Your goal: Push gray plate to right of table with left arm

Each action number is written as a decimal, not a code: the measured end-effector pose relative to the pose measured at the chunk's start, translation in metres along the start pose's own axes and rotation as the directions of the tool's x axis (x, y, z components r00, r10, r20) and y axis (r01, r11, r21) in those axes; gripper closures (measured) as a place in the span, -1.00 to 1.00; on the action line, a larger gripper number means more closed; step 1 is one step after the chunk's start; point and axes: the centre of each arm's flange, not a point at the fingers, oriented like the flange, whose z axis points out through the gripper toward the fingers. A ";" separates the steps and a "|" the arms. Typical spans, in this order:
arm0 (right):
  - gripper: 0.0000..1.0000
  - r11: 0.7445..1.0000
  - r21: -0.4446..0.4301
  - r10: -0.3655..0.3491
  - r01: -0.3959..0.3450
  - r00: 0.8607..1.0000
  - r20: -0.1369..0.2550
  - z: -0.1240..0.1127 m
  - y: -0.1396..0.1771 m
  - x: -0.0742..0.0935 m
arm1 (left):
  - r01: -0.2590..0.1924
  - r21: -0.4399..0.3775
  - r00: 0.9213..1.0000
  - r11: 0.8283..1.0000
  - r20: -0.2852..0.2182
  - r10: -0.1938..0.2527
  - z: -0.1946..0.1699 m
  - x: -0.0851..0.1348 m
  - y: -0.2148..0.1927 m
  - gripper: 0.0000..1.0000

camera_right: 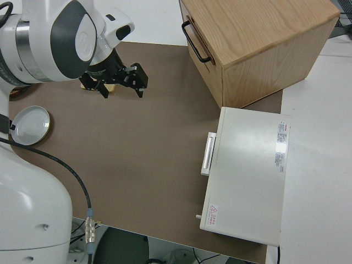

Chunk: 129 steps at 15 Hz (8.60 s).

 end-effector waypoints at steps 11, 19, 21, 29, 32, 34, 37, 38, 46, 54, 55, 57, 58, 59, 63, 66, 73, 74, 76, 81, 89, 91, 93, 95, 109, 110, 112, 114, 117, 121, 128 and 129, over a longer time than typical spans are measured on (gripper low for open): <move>-0.97 1.000 0.000 0.000 0.000 1.000 0.000 0.000 0.000 0.000 | 0.038 -0.005 0.999 0.999 -0.009 -0.038 0.018 -0.002 0.020 0.15; -0.97 1.000 0.000 0.000 0.000 1.000 0.000 0.000 0.000 0.000 | 0.050 -0.012 0.998 0.999 -0.023 -0.050 0.015 0.000 0.021 0.88; -0.97 1.000 0.000 0.000 0.000 1.000 0.000 0.000 0.000 0.000 | 0.068 -0.014 0.997 0.998 -0.031 -0.068 0.013 0.000 0.027 0.93; -0.97 1.000 0.000 0.000 0.000 1.000 0.000 0.000 0.000 0.000 | 0.190 -0.022 0.982 0.982 -0.021 -0.190 0.018 -0.024 0.110 0.93; -0.97 1.000 0.000 0.000 0.000 1.000 0.000 0.000 0.000 0.000 | 0.221 -0.021 0.975 0.975 -0.029 -0.222 0.019 -0.036 0.146 0.93; -0.97 1.000 0.000 0.000 0.000 1.000 0.000 0.000 0.000 0.000 | 0.246 -0.017 0.969 0.969 -0.032 -0.246 0.021 -0.043 0.166 0.93; -0.97 1.000 0.000 0.000 0.000 1.000 0.000 0.000 0.000 0.000 | 0.274 -0.019 0.961 0.962 -0.032 -0.274 0.023 -0.047 0.190 0.93; -0.97 1.000 0.000 0.000 0.000 1.000 0.000 0.000 0.000 0.000 | 0.277 -0.022 0.960 0.961 -0.032 -0.278 0.023 -0.048 0.197 0.93; -0.97 1.000 0.000 0.000 0.000 1.000 0.000 0.000 0.000 0.000 | 0.341 -0.041 0.939 0.939 -0.038 -0.343 0.026 -0.066 0.285 0.93; -0.97 1.000 0.000 0.000 0.000 1.000 0.000 0.000 0.000 0.000 | 0.395 -0.011 0.917 0.919 -0.057 -0.395 0.030 -0.079 0.386 0.93; -0.97 1.000 0.000 0.000 0.000 1.000 0.000 0.000 0.000 0.000 | 0.404 -0.011 0.913 0.915 -0.065 -0.404 0.030 -0.081 0.395 0.93; -0.97 1.000 0.000 0.000 0.000 1.000 0.000 0.000 0.000 0.000 | 0.414 -0.019 0.906 0.910 -0.085 -0.414 0.032 -0.086 0.416 0.93; -0.97 1.000 0.000 0.000 0.000 1.000 0.000 0.000 0.000 0.000 | 0.420 -0.025 0.903 0.907 -0.089 -0.421 0.032 -0.087 0.424 0.93; -0.97 1.000 0.000 0.000 0.000 1.000 0.000 0.000 0.000 0.000 | 0.424 -0.033 0.901 0.905 -0.089 -0.425 0.033 -0.089 0.433 0.93; -0.97 1.000 0.000 0.000 0.000 1.000 0.000 0.000 0.000 0.000 | 0.440 -0.051 0.892 0.897 -0.086 -0.443 0.034 -0.098 0.459 0.93; -0.97 1.000 0.000 0.000 0.000 1.000 0.000 0.000 0.000 0.000 | 0.449 -0.048 0.888 0.892 -0.087 -0.452 0.035 -0.101 0.473 0.93; -0.97 1.000 0.000 0.000 0.000 1.000 0.000 0.000 0.000 0.000 | 0.444 -0.008 0.891 0.896 -0.099 -0.442 0.036 -0.103 0.513 0.93; -0.97 1.000 0.000 0.000 0.000 1.000 0.000 0.000 0.000 0.000 | 0.443 -0.006 0.892 0.897 -0.100 -0.441 0.036 -0.104 0.517 0.93; -0.97 1.000 0.000 0.000 0.000 1.000 0.000 0.000 0.000 0.000 | 0.440 -0.008 0.893 0.898 -0.100 -0.438 0.036 -0.105 0.522 0.93; -0.97 1.000 0.000 0.000 0.000 1.000 0.000 0.000 0.000 0.000 | 0.439 -0.009 0.894 0.899 -0.101 -0.437 0.037 -0.105 0.526 0.93; -0.97 1.000 0.000 0.000 0.000 1.000 0.000 0.000 0.000 0.000 | 0.429 0.014 0.899 0.903 -0.101 -0.426 0.053 -0.092 0.522 -0.52; -0.97 1.000 0.000 0.000 0.000 1.000 0.000 0.000 0.000 0.000 | 0.433 0.028 0.898 0.901 -0.103 -0.428 0.049 -0.077 0.513 -0.96; -0.97 1.000 0.000 0.000 0.000 1.000 0.000 0.000 0.000 0.000 | 0.446 0.029 0.892 0.895 -0.097 -0.441 0.038 -0.055 0.500 -0.99; -0.97 1.000 0.000 0.000 0.000 1.000 0.000 0.000 0.000 0.000 | 0.426 0.042 0.904 0.904 -0.055 -0.423 0.015 -0.034 0.483 -0.99; -0.97 1.000 0.000 0.000 0.000 1.000 0.000 0.000 0.000 0.000 | 0.050 0.089 0.993 0.995 0.102 -0.060 -0.181 0.092 0.239 -0.99; -0.97 1.000 0.000 0.000 0.000 1.000 0.000 0.000 0.000 0.000 | 0.005 0.080 0.995 0.997 0.096 -0.012 -0.197 0.098 0.214 -0.99; -0.97 1.000 0.000 0.000 0.000 1.000 0.000 0.000 0.000 0.000 | 0.007 0.072 0.997 0.997 0.080 -0.013 -0.216 0.108 0.173 -0.99; -0.97 1.000 0.000 0.000 0.000 1.000 0.000 0.000 0.000 0.000 | 0.040 0.067 0.997 0.997 0.068 -0.044 -0.230 0.117 0.130 -0.99; -0.97 1.000 0.000 0.000 0.000 1.000 0.000 0.000 0.000 0.000 | -0.009 0.052 0.998 0.999 0.063 0.006 -0.254 0.120 0.075 -0.99; -0.97 1.000 0.000 0.000 0.000 1.000 0.000 0.000 0.000 0.000 | -0.058 0.038 0.996 0.998 0.069 0.055 -0.283 0.109 0.016 -0.99; -0.97 1.000 0.000 0.000 0.000 1.000 0.000 0.000 0.000 0.000 | -0.079 0.030 0.994 0.996 0.079 0.077 -0.295 0.076 0.008 -1.00; -0.97 1.000 0.000 0.000 0.000 1.000 0.000 0.000 0.000 0.000 | -0.080 0.030 0.994 0.996 0.077 0.077 -0.289 0.071 0.009 -1.00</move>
